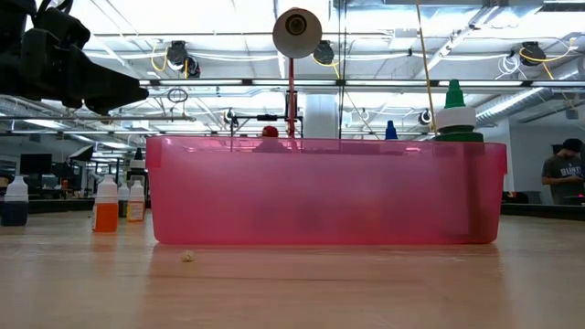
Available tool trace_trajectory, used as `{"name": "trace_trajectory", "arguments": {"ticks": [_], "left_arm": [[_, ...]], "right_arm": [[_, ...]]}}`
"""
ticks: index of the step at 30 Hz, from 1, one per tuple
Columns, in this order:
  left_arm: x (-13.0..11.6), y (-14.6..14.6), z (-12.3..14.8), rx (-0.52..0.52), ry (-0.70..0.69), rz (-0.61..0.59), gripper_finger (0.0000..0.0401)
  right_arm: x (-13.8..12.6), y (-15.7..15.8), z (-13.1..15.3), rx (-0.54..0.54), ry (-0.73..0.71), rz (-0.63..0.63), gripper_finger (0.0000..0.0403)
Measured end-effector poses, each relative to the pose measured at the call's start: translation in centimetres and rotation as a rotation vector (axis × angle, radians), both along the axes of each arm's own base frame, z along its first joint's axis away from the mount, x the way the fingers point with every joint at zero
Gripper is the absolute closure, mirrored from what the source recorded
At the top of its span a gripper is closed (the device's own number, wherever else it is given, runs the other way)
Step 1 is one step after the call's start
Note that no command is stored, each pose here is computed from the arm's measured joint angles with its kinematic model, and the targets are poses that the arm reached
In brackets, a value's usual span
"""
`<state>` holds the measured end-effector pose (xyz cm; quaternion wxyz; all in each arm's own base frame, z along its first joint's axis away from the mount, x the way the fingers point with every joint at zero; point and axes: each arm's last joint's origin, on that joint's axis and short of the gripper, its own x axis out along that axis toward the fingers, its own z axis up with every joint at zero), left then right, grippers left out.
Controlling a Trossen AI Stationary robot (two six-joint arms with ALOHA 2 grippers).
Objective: Pick & Place food coloring
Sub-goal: Put the small orange food coloring bottle into the pink bin
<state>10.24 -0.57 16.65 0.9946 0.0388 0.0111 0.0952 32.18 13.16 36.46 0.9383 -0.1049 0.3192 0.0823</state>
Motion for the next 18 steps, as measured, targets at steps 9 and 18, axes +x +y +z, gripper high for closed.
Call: {"name": "trace_trajectory", "arguments": {"ticks": [9, 18], "left_arm": [[0.0, 0.0, 0.0, 0.0, 0.0, 0.0, 0.0176], [0.0, 0.0, 0.0, 0.0, 0.001, 0.0, 0.0176]], "right_arm": [[4.8, -6.6, -1.1, -0.138, 0.267, -0.123, 0.0355], [6.6, -9.8, -12.8, -0.15, 0.685, -0.179, 0.0355]]}}
